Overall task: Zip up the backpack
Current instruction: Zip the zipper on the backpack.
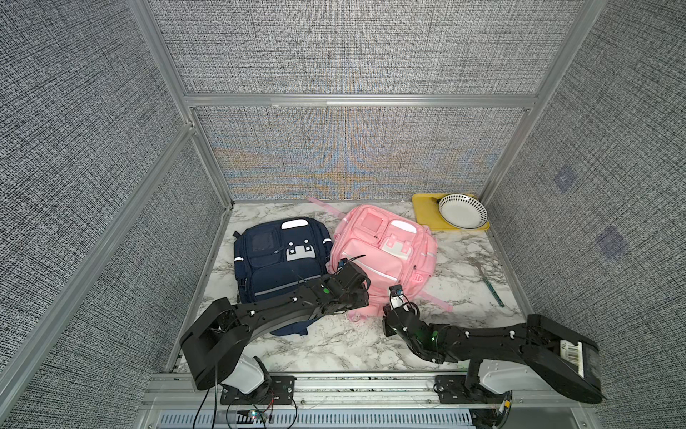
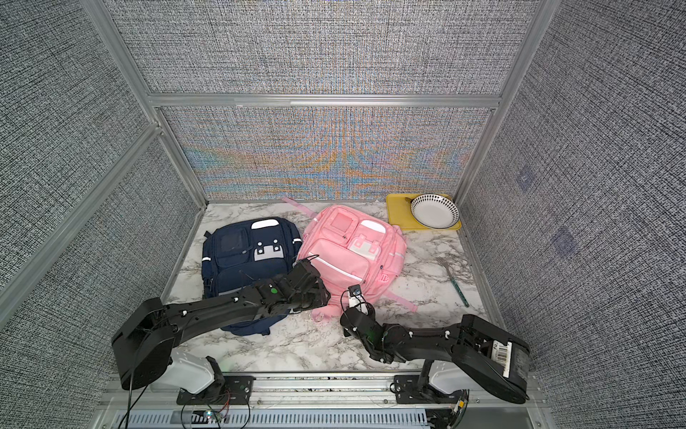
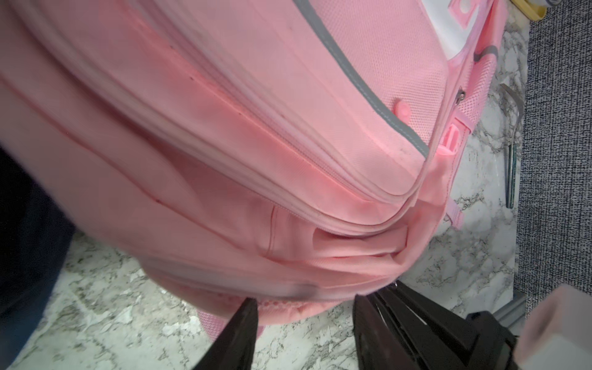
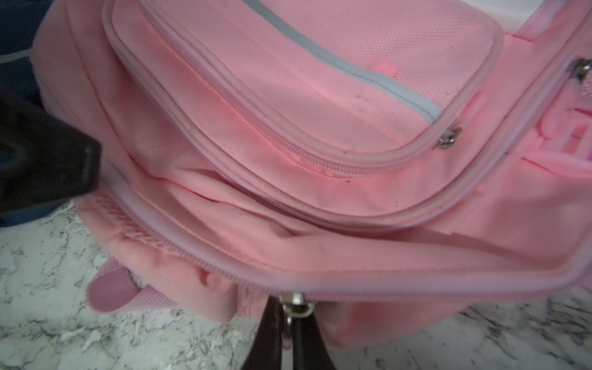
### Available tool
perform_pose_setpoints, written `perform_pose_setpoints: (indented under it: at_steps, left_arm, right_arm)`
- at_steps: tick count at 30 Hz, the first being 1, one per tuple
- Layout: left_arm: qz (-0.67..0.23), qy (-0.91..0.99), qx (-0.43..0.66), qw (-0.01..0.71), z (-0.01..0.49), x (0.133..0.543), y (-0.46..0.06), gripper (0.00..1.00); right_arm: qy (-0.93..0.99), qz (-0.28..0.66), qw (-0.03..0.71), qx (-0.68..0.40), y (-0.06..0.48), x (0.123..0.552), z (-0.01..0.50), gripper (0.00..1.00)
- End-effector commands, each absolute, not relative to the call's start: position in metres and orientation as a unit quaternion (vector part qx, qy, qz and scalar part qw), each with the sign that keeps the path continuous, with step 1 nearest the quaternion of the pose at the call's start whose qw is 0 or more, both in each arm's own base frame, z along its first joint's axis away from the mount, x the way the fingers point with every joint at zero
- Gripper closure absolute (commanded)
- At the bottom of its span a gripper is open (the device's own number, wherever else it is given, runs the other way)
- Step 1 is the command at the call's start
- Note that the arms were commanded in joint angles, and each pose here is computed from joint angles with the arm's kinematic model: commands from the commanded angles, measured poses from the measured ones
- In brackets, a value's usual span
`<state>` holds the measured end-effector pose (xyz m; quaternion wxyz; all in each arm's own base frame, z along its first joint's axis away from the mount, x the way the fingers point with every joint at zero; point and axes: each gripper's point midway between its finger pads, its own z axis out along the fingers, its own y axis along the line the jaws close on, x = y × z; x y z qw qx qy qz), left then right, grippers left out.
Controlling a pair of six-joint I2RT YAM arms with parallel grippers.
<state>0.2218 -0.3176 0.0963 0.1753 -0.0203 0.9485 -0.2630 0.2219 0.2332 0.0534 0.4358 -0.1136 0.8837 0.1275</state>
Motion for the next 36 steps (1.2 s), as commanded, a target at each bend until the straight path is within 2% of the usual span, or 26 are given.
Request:
perform_pose_setpoints:
  at_steps: [1, 17, 20, 22, 27, 31, 36]
  left_arm:
    - [-0.273, 0.944, -0.025, 0.181, 0.101, 0.225, -0.323, 0.49]
    - [-0.265, 0.947, -0.030, 0.179, 0.087, 0.233, -0.331, 0.55]
    - [-0.261, 0.948, -0.029, 0.178, 0.084, 0.234, -0.332, 0.64]
    - [-0.255, 0.950, -0.030, 0.178, 0.080, 0.235, -0.331, 0.73]
    - [-0.231, 0.952, -0.040, 0.196, 0.081, 0.242, -0.317, 0.88]
    - [-0.221, 0.951, -0.047, 0.210, 0.085, 0.248, -0.306, 0.96]
    - [-0.226, 0.949, -0.052, 0.215, 0.089, 0.255, -0.299, 1.00]
  right_arm:
    - [0.875, 0.133, 0.452, -0.110, 0.238, 0.226, 0.065, 1.00]
    - [0.872, 0.138, 0.455, -0.116, 0.244, 0.220, 0.072, 1.00]
    - [0.873, 0.137, 0.452, -0.118, 0.245, 0.219, 0.070, 1.00]
    - [0.874, 0.136, 0.452, -0.119, 0.246, 0.218, 0.070, 1.00]
    - [0.877, 0.130, 0.448, -0.115, 0.241, 0.217, 0.066, 1.00]
    - [0.879, 0.128, 0.445, -0.110, 0.235, 0.214, 0.061, 1.00]
    - [0.881, 0.115, 0.445, -0.112, 0.228, 0.213, 0.057, 1.00]
